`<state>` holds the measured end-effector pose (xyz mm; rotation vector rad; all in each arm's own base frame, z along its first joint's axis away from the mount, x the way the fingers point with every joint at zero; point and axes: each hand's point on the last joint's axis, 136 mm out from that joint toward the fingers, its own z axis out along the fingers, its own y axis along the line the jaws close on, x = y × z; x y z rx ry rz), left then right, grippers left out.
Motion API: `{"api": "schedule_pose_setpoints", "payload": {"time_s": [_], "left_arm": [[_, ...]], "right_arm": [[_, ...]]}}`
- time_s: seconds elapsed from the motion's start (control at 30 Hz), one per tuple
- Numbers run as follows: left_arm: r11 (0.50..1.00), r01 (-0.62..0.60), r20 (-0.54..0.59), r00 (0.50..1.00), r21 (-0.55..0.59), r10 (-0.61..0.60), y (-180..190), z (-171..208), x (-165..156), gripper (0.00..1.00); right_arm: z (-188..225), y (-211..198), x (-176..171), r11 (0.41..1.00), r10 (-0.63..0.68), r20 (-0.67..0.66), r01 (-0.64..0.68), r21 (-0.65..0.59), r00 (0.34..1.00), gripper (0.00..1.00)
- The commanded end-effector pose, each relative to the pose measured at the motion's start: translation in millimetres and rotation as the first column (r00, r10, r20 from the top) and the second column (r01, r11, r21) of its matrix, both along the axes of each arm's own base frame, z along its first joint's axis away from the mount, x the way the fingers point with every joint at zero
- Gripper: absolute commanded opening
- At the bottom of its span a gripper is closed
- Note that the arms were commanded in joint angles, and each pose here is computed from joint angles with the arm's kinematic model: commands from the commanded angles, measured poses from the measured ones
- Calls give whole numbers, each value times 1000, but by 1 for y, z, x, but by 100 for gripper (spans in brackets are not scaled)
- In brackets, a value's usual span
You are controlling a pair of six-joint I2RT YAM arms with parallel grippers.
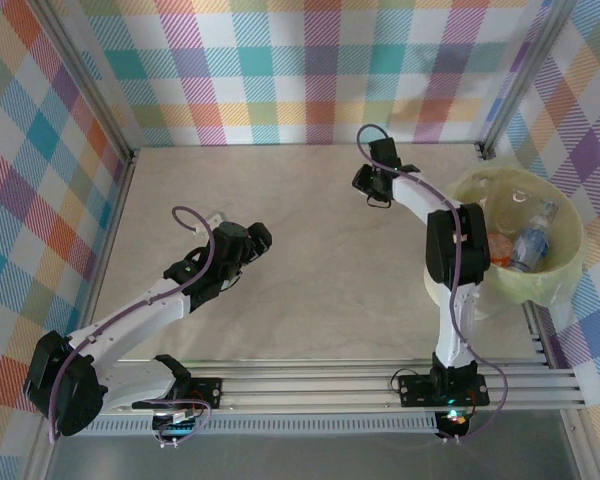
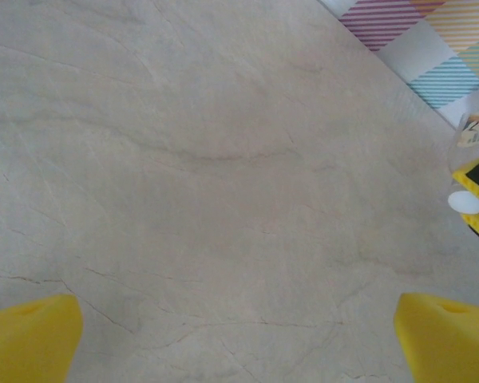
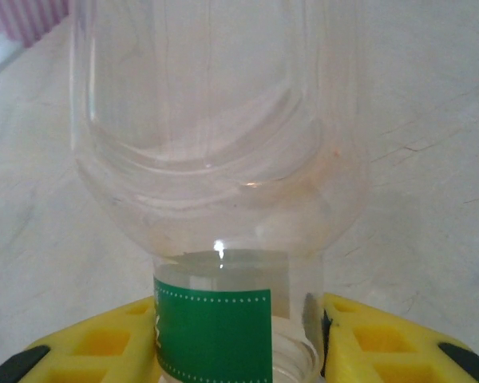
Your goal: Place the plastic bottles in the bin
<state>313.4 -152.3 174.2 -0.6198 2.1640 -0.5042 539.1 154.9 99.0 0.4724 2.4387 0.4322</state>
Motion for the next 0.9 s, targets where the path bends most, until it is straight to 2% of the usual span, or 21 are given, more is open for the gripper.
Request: {"api": "schedule_pose_setpoints", "payload": {"time_s": [0.0,0.23,0.5,0.63,0.87], "left_arm": [[999,3,10,1000,-37,-3,-2,2,0,100],[996,50,21,999,-79,-48,-12,8,0,100],[976,149,44,989,-161,-144,-39,18,3,100],[952,222,65,975,-208,-214,-58,25,5,100],[888,363,171,930,-283,-326,-93,55,8,100]], "right_arm": [[20,21,-11,989,145,72,-147,18,987,29],[47,50,-49,951,306,134,-308,-5,943,26],[88,76,-116,898,429,233,-439,-11,872,24],[110,81,-154,854,504,279,-520,-18,818,23],[156,64,-206,826,535,369,-561,-42,760,22]]}}
